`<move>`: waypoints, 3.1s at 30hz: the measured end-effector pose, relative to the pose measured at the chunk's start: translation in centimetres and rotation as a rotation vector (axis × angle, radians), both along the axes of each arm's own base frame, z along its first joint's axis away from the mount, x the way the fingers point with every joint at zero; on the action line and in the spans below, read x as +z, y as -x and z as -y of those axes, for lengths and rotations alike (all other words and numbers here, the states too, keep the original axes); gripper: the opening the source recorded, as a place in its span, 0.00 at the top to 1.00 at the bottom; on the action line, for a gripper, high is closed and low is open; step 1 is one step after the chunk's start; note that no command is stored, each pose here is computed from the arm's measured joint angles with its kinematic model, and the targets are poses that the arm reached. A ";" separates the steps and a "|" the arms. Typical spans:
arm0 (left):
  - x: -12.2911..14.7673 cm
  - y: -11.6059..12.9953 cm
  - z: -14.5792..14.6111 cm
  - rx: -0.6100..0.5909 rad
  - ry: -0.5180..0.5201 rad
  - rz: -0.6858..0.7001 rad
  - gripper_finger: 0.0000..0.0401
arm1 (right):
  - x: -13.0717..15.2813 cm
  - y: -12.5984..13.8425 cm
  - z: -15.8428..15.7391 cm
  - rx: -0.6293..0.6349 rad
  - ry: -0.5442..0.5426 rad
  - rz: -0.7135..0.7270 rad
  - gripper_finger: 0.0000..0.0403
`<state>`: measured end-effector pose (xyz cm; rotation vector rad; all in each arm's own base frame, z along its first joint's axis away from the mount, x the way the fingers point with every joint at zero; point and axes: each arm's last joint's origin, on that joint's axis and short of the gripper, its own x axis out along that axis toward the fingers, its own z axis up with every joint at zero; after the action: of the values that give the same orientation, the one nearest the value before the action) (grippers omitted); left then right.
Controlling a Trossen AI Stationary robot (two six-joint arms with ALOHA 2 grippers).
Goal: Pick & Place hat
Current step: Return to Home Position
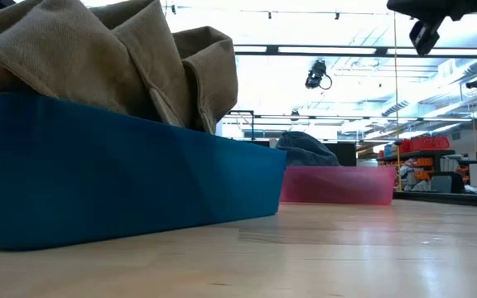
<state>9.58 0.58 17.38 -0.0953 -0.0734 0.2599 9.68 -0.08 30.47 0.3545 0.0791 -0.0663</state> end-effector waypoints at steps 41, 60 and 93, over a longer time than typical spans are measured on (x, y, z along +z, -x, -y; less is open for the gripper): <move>0.0 0.0 0.0 -0.003 0.007 0.004 0.99 | -8.2 1.7 -0.6 0.197 0.070 0.683 1.00; 0.0 0.0 0.0 -0.003 0.007 0.005 0.99 | -12.5 0.2 -0.7 0.232 0.210 0.224 1.00; 0.0 0.0 0.0 -0.003 0.007 0.005 0.99 | -13.2 0.1 -0.6 0.206 0.358 0.154 0.92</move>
<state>9.58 0.57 17.42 -0.1030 -0.0773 0.2572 9.60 0.51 17.32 -0.0082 -0.0488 0.1497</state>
